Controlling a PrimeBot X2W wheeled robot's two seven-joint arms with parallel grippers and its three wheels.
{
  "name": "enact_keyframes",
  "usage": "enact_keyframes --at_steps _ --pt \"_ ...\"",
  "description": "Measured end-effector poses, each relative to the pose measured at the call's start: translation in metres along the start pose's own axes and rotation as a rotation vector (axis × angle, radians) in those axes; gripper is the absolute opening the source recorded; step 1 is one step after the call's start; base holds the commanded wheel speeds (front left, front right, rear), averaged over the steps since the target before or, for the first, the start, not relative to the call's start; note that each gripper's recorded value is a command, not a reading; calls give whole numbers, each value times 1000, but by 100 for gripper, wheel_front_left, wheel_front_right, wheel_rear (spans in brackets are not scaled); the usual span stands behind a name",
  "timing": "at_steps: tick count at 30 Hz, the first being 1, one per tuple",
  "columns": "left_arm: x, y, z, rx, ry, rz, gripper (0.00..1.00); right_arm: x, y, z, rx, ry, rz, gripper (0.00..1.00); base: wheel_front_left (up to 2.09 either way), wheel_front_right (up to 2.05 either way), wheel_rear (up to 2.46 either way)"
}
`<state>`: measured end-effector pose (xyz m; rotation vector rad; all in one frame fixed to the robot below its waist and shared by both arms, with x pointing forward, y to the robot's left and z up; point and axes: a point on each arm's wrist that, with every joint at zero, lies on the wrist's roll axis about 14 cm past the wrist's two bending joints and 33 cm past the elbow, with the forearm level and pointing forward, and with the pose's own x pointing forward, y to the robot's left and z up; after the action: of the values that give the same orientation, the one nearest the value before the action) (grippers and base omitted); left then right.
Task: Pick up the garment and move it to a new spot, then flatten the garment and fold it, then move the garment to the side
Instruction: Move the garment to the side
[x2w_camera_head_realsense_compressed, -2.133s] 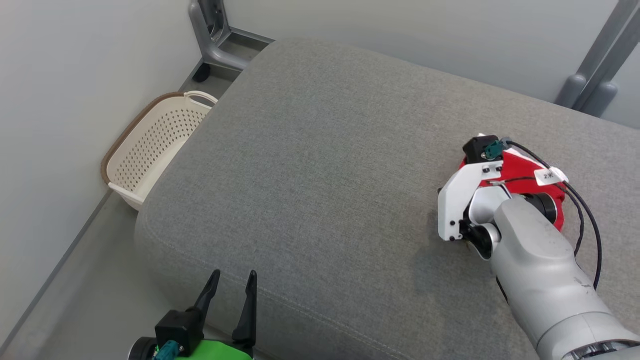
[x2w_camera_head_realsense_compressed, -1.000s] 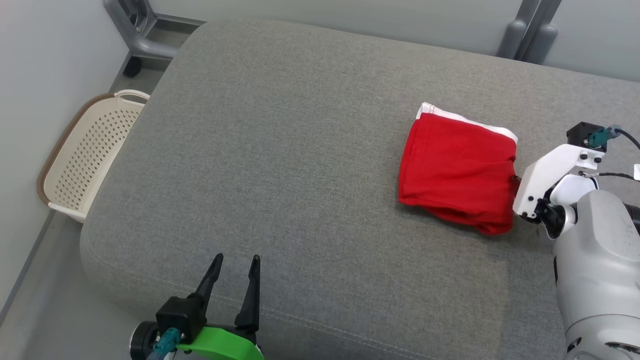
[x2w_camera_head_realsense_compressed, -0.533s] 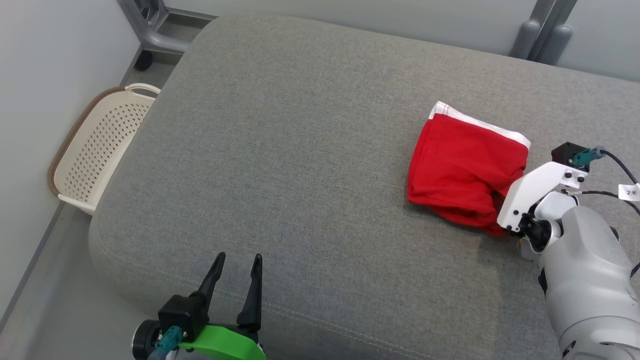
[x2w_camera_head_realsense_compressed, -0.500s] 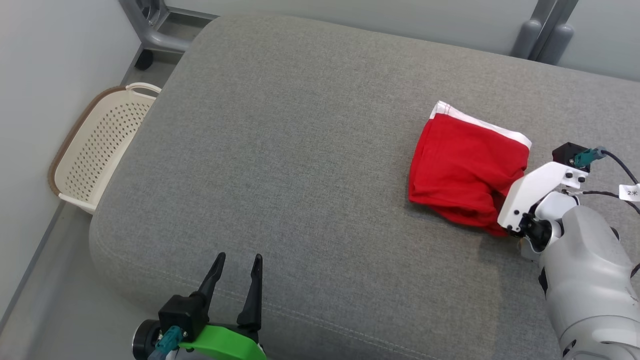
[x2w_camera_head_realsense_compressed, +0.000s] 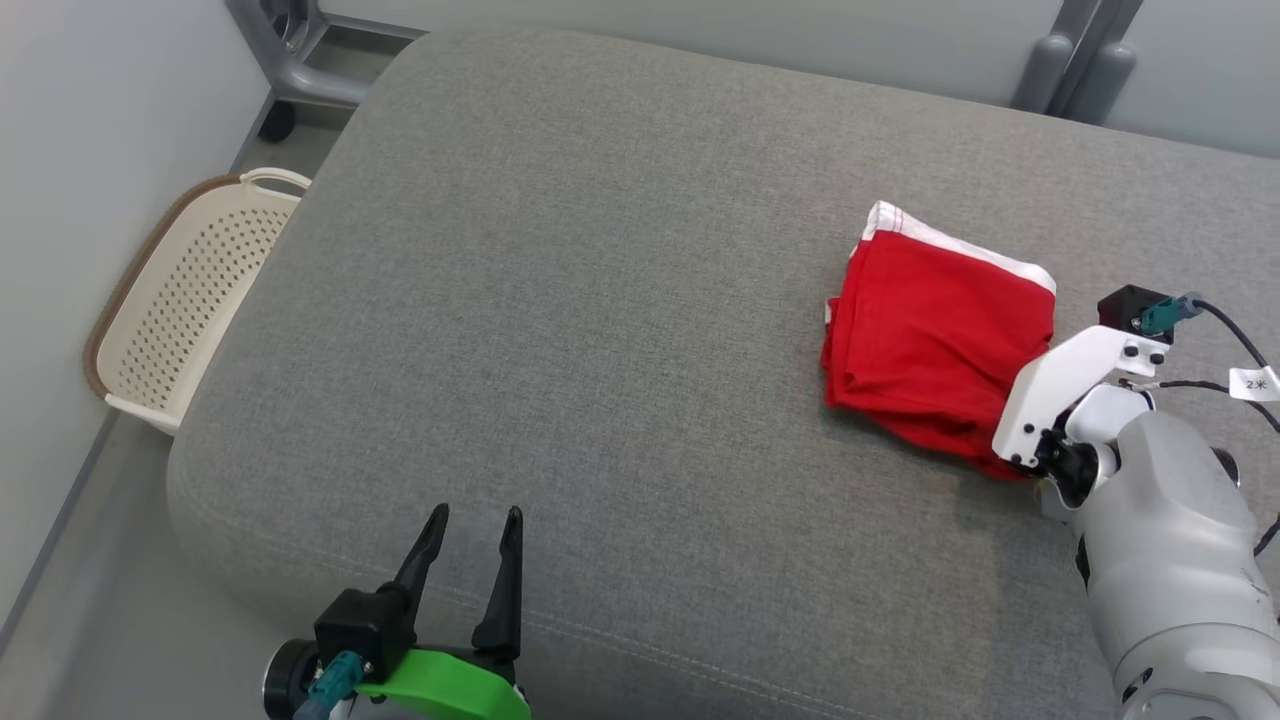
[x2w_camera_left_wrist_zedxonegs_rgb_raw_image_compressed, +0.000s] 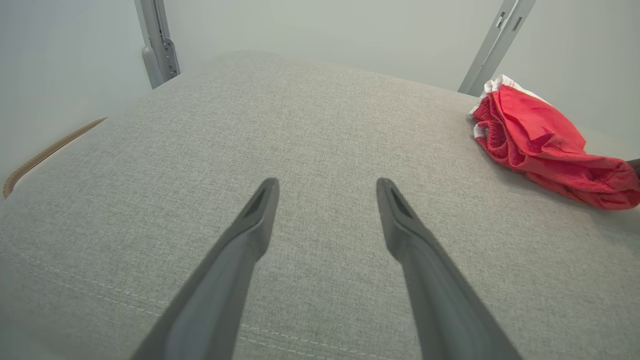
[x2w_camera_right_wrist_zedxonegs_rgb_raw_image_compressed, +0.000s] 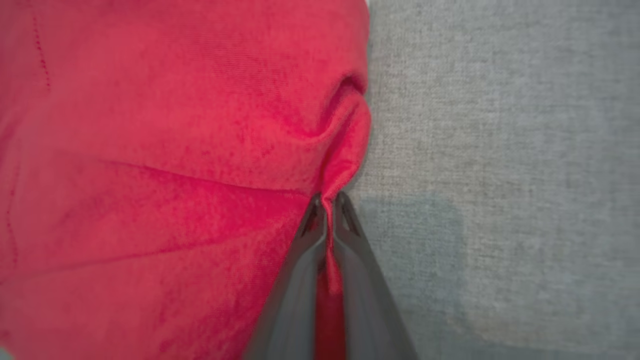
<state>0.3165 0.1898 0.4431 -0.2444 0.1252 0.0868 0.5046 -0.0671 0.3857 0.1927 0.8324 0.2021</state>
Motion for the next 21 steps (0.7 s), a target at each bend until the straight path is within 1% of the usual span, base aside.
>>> enact_keyframes --at_steps 6,9,12,13,14,21 --pt "7 -15 4 4 -13 -53 100 -15 -16 10 -82 -36 -50 0 0 0 0" --pt "11 -26 5 6 -19 -92 100 -27 -30 19 -132 -62 -92 0 0 0 0" --pt "15 -40 5 5 -19 -136 100 -41 -52 26 -169 -83 -147 0 0 0 0" --pt "15 -40 5 5 -19 -136 100 -41 -52 26 -169 -83 -147 0 0 0 0" --pt "18 -49 5 4 -18 -167 100 -52 -67 33 -195 -99 -186 0 0 0 0" --pt "30 -88 3 3 -10 -291 100 -94 -114 57 -290 -151 -318 0 0 0 0"
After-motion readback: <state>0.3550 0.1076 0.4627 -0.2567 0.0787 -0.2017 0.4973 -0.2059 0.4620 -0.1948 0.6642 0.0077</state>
